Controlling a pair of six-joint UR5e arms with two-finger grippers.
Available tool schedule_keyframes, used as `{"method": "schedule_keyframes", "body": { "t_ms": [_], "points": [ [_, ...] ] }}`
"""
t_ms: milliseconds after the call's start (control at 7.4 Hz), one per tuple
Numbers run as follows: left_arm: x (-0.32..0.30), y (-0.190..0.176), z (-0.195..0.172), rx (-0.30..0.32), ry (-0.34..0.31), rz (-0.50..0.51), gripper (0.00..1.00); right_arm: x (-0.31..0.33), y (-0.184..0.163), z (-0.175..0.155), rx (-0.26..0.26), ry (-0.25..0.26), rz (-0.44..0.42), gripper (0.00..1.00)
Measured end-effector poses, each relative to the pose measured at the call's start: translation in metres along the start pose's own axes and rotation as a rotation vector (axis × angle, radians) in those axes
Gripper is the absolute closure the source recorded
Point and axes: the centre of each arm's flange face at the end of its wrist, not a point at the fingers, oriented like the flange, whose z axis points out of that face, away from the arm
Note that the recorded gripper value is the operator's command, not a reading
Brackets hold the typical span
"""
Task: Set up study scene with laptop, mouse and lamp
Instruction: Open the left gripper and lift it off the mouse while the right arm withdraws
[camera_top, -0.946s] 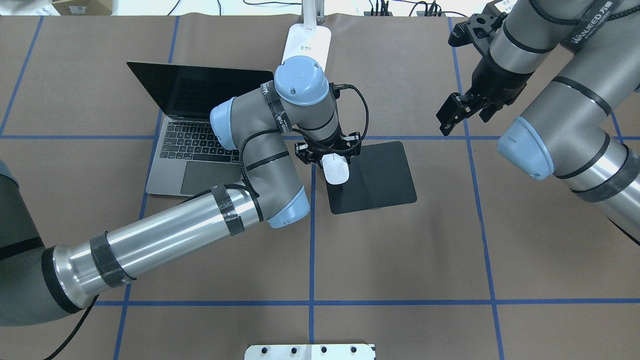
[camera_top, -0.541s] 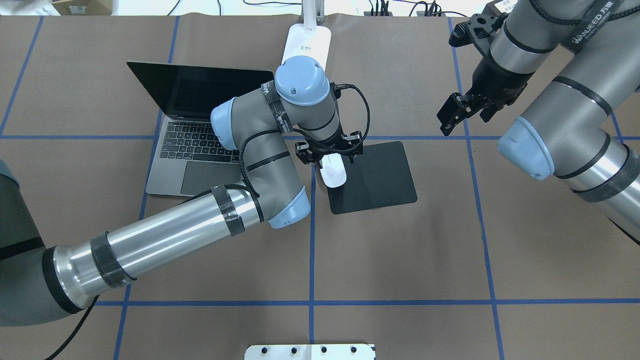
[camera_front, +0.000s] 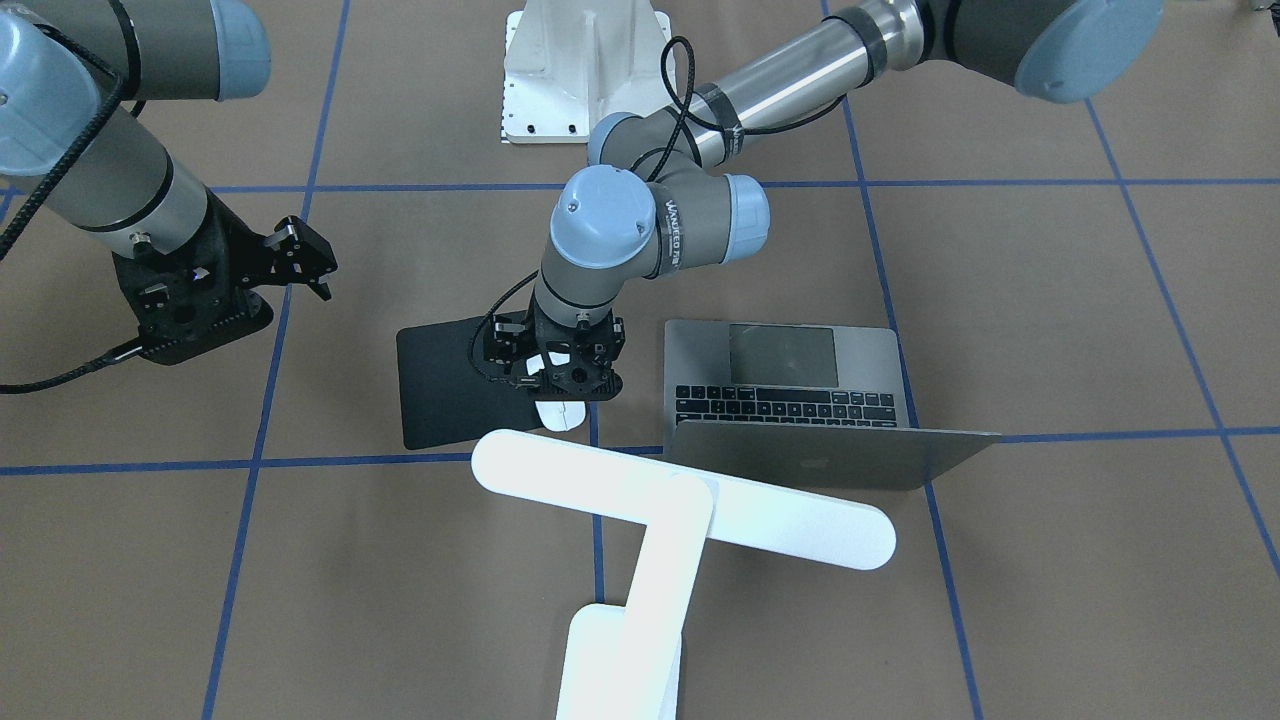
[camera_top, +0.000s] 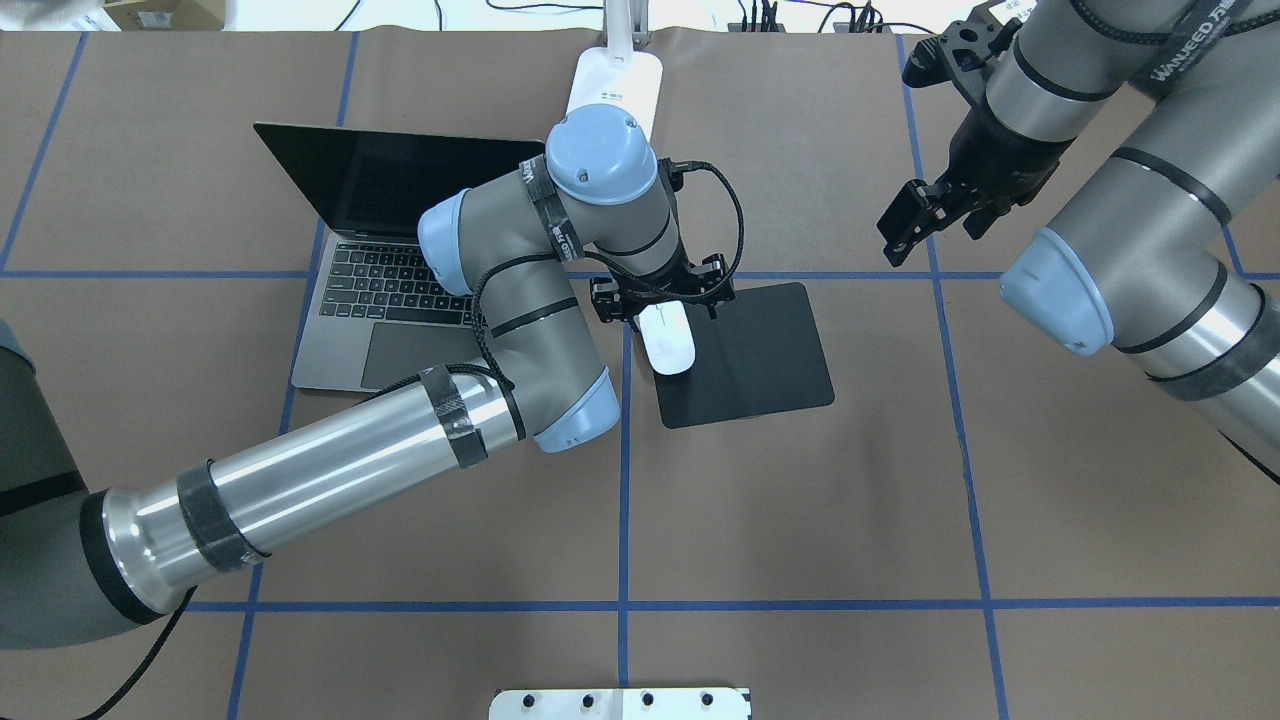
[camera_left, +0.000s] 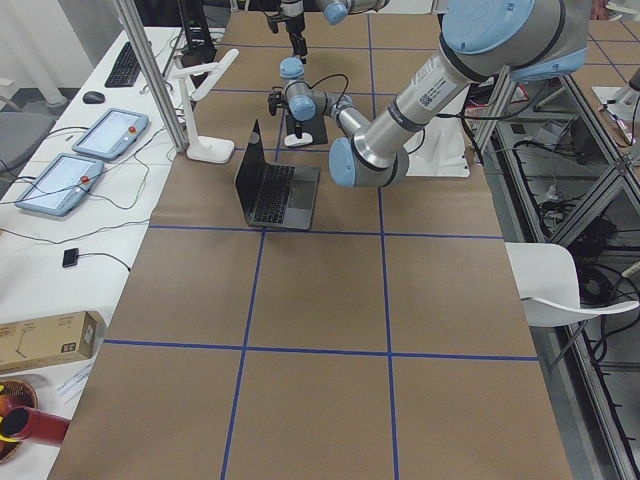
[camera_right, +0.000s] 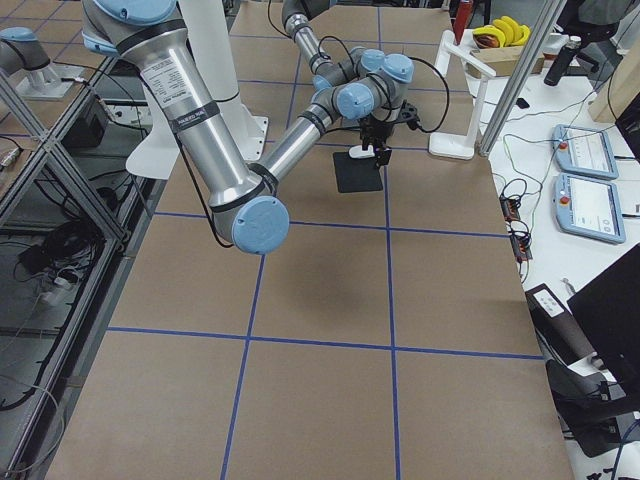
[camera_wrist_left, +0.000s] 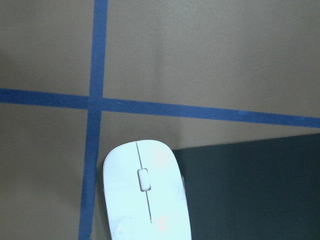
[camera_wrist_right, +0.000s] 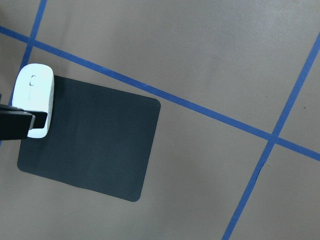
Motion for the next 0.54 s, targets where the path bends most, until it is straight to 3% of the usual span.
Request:
{"method": "schedule_keyframes", "body": {
  "t_ms": [270, 541],
  "points": [
    [-0.01, 0.003, -0.042, -0.038, -0.019, -0.019, 0.02, 0.025, -0.003, -0.019, 0.065, 0.047, 0.018, 0.0],
    [-0.057, 0.023, -0.101, -0.041, -0.06, 0.012, 0.01, 0.061, -0.011, -0.034, 0.122, 0.108, 0.047, 0.0]
  ]
}}
